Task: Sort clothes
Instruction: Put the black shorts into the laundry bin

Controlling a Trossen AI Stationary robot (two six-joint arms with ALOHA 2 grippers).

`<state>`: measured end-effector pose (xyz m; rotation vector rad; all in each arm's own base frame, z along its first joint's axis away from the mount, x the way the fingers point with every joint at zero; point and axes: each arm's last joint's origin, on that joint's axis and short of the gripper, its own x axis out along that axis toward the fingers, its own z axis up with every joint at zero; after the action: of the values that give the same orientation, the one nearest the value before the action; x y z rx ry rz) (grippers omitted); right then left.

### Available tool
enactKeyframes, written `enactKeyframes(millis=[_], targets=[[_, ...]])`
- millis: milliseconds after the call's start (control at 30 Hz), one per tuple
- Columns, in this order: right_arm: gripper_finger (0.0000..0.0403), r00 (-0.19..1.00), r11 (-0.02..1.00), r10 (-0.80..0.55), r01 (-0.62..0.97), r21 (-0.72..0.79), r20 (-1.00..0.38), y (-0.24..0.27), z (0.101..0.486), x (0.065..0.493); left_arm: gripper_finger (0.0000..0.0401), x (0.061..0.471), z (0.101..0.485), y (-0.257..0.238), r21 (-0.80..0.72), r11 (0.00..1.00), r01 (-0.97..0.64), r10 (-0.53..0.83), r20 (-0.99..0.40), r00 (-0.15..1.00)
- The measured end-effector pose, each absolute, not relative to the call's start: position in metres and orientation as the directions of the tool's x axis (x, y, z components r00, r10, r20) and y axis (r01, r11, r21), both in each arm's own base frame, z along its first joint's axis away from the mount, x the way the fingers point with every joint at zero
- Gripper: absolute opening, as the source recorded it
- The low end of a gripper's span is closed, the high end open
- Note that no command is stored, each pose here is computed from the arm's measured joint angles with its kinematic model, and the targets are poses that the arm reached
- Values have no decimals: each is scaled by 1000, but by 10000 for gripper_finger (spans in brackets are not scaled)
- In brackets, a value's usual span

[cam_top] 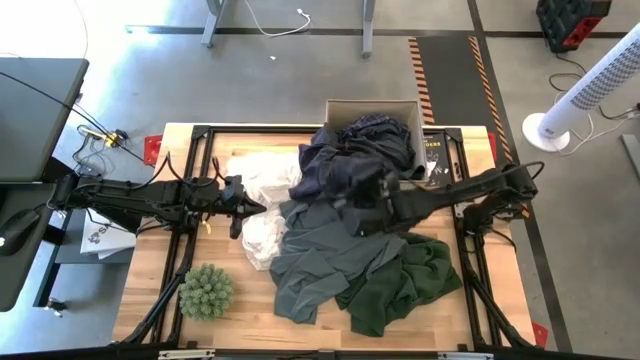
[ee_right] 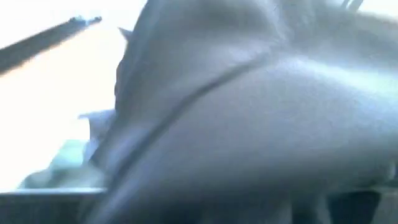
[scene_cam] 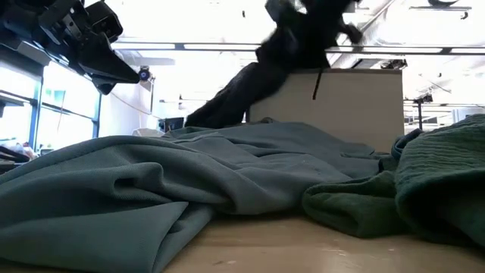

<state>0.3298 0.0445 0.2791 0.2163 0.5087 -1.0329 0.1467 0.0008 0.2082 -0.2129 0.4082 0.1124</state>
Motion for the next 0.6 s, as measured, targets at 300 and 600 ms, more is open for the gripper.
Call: enactKeyframes(millis=[300, 600], targets=[[146, 260, 419, -787, 891, -176, -559, -52, 352, 328, 7, 147, 209, 1, -180, 972, -150, 67, -401, 914], [146, 159, 420, -330, 908, 6, -931, -155, 221, 302, 7, 147, 208, 1, -182, 972, -146, 62, -402, 913]])
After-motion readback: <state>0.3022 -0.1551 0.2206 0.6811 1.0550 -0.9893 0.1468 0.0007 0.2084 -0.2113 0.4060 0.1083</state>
